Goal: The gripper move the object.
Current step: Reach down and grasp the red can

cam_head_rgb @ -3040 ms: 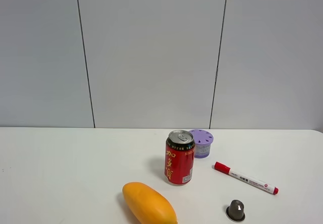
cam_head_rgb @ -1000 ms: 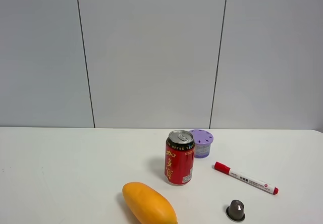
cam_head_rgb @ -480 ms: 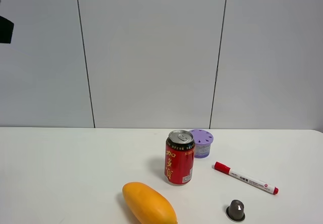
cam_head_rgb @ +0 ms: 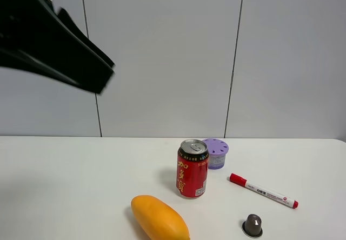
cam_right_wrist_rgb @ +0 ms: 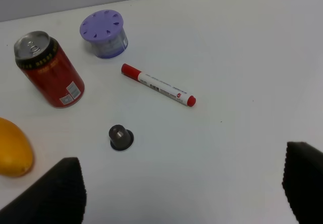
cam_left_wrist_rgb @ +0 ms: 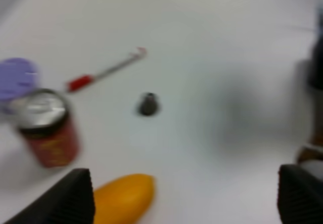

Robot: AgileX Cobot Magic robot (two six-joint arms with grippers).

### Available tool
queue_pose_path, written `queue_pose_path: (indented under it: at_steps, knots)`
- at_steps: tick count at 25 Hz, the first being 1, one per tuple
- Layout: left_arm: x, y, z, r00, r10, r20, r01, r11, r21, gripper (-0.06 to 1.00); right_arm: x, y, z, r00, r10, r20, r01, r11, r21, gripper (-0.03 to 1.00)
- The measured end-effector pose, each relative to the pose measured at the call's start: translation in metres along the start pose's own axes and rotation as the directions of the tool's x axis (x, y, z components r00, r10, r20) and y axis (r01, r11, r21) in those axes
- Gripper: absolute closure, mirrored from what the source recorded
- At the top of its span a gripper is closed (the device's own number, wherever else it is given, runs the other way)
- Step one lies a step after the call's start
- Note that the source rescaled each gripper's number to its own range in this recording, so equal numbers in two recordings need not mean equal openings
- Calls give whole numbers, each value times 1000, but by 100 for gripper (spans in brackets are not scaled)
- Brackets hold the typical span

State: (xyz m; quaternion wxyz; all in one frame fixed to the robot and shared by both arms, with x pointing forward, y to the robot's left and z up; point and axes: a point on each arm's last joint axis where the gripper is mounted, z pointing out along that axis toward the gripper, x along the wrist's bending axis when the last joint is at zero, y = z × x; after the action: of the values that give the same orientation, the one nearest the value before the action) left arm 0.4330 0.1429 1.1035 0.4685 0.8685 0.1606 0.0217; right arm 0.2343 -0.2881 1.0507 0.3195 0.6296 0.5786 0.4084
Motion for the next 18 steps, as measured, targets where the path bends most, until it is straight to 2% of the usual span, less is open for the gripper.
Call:
queue_pose_path:
  at_steps: [2,4,7,9,10,12,14,17,18]
  knots:
    - [-3,-3,24,998,-1,64,-2,999,48,54,0,0,0,1000,0,0,0,1000,0,-3]
    - [-6,-5,43,996,23,86,-30,996,85,53,0,0,0,1000,0,0,0,1000,0,-3]
    - [0,-8,60,997,71,3,-71,988,135,53,0,0,0,1000,0,0,0,1000,0,-3]
    - [9,-11,68,995,51,-91,-36,986,163,53,0,0,0,1000,0,0,0,1000,0,-3]
    - [16,-12,70,987,9,-159,17,987,162,53,0,0,0,1000,0,0,0,1000,0,-3]
    - [30,-14,76,950,-98,-295,139,983,123,53,0,0,0,1000,0,0,0,1000,0,-3]
    - [44,-13,80,880,-246,-406,277,961,19,52,0,0,0,1000,0,0,0,1000,0,-3]
    - [54,-17,82,797,-369,-479,390,919,-60,37,0,0,0,1000,0,0,0,1000,0,-3]
    - [54,-20,84,789,-366,-494,390,919,-58,32,0,0,0,1000,0,0,0,1000,0,-3]
